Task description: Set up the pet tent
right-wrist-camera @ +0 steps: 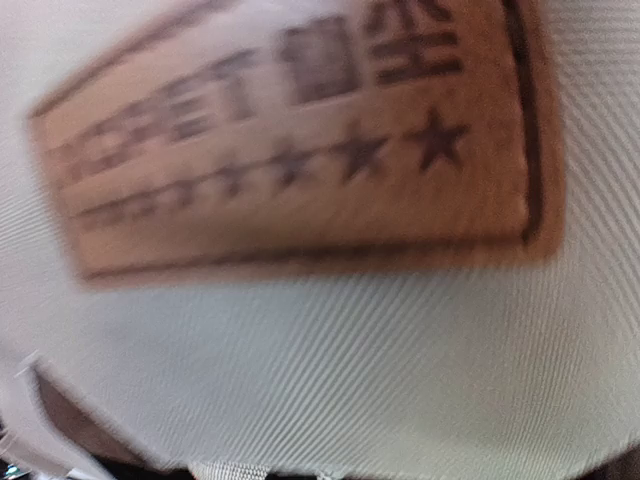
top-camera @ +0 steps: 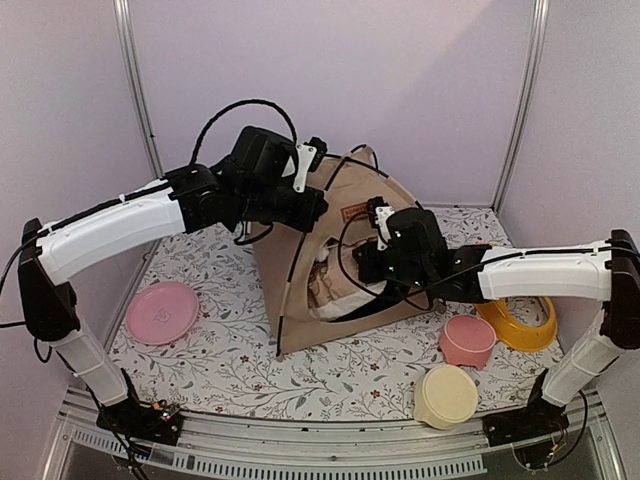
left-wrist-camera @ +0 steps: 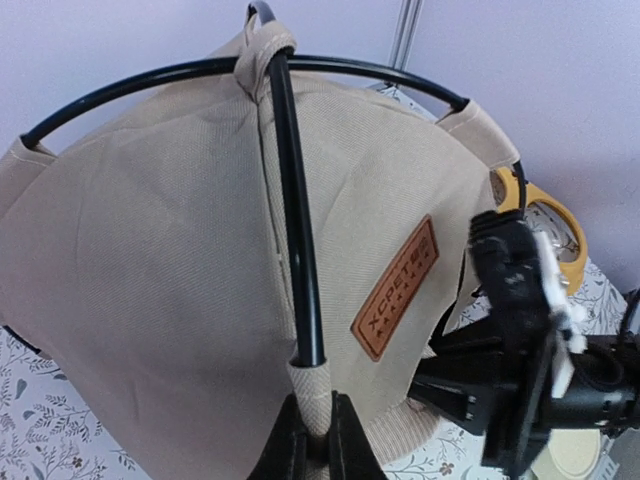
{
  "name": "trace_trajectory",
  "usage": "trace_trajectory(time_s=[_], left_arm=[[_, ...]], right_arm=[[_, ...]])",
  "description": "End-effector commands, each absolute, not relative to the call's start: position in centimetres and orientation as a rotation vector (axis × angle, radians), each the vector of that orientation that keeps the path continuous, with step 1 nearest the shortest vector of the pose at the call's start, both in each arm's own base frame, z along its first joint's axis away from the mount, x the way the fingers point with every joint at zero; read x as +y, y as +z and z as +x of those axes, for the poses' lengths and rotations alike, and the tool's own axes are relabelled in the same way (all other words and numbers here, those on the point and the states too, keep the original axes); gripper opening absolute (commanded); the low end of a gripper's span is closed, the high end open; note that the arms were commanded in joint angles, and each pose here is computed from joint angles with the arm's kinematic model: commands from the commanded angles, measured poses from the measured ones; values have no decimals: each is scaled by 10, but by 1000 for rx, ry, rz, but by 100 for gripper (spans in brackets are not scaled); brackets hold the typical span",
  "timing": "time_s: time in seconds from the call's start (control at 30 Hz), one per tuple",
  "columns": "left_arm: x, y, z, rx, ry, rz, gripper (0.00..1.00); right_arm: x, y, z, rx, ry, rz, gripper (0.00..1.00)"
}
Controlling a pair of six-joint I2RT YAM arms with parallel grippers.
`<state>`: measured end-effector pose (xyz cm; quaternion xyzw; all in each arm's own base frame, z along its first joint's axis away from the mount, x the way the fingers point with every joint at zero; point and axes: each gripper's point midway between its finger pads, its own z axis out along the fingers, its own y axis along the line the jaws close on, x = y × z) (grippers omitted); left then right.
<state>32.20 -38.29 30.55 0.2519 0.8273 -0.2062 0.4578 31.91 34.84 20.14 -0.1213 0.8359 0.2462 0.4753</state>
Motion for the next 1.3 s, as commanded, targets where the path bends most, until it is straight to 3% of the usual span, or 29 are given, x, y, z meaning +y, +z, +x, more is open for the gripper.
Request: trace_trajectory(time_s=[0.0,0.13,0.23,0.37,0.5,0.6,0.77,0.87,0.97,1.13,1.27], left_arm=[[-392,326,295,2004,-650,686,0],[-386,334,294,1993,-651,671,0],[-381,330,298,2012,-630,646,0],[-374,321,306,2039,-603,613,0],[-370,314,311,2056,-588,597,0],[-368,313,314,2061,-583,583,0],[-363,314,317,2062,-575,563,0],[-362,314,318,2064,-575,559,0],[-366,313,316,2060,-597,573,0],[-372,312,312,2060,-632,611,0],[-382,313,302,2053,-701,671,0]], right_arm=[[309,163,375,2101,244,-193,0],[275,109,390,2262,146,-69,4],[272,97,382,2309,149,-43,28],[282,129,367,2248,233,-55,61],[291,170,354,2193,292,-85,80],[287,199,346,2161,319,-78,86],[278,211,330,2174,381,-43,78],[277,198,318,2215,379,-37,62],[280,174,308,2269,415,-46,52],[289,135,305,2370,427,-31,22],[293,117,331,2372,447,14,14]])
